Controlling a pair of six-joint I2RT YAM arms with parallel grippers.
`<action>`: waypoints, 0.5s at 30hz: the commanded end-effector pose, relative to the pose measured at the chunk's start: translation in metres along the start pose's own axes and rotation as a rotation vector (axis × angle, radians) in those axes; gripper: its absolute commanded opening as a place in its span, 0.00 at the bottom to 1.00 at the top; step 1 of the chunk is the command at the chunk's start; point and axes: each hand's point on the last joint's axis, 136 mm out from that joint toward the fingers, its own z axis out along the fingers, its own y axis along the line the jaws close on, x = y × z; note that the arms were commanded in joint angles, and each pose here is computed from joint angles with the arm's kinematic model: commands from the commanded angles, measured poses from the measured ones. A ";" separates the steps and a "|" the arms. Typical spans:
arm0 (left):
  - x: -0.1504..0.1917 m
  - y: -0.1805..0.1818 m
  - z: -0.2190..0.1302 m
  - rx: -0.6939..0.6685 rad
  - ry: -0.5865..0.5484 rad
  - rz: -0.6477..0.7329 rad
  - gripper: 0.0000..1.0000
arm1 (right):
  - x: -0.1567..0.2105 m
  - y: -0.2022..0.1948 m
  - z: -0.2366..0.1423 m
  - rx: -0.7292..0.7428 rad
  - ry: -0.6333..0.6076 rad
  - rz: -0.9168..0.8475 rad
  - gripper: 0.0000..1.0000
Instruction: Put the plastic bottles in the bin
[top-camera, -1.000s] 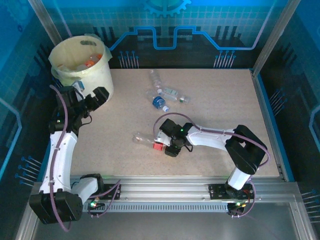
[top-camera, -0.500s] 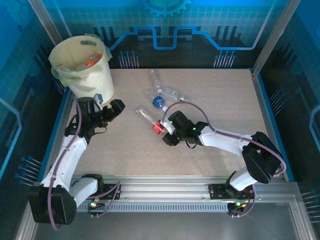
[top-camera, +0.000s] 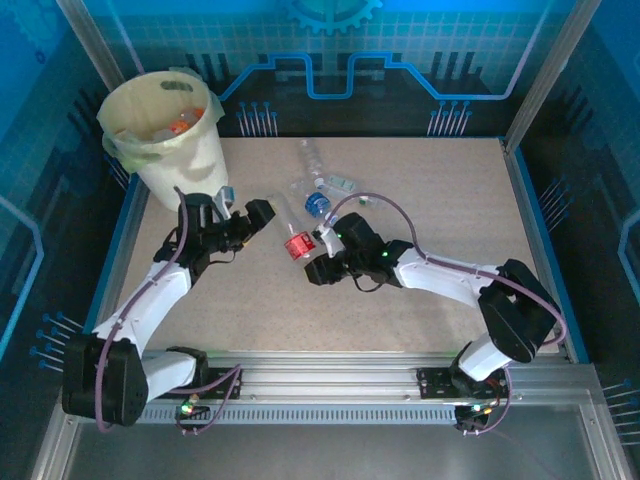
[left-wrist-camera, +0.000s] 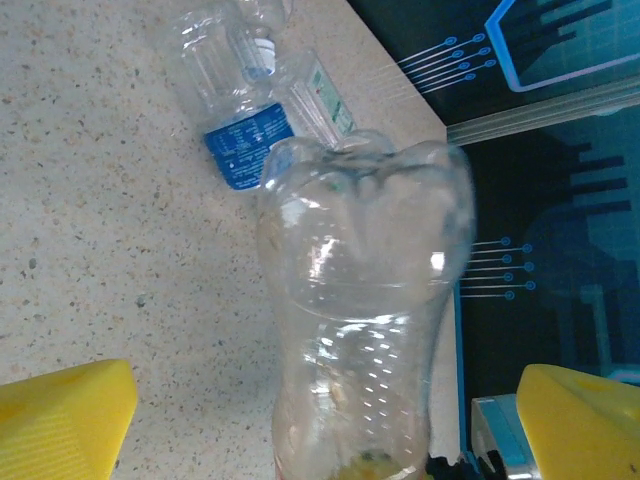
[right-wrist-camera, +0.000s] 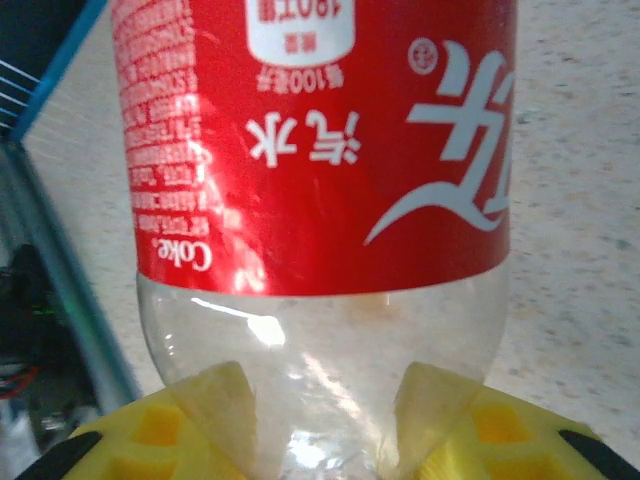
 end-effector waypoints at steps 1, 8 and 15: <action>-0.009 -0.019 0.003 0.043 -0.008 0.047 0.99 | -0.015 0.031 -0.003 -0.139 0.012 0.031 0.36; 0.002 -0.030 0.014 0.047 0.064 0.105 0.97 | -0.019 0.050 -0.005 -0.219 0.073 0.016 0.36; 0.001 -0.030 0.014 0.016 0.032 0.143 0.83 | -0.021 0.053 -0.003 -0.236 0.078 0.039 0.36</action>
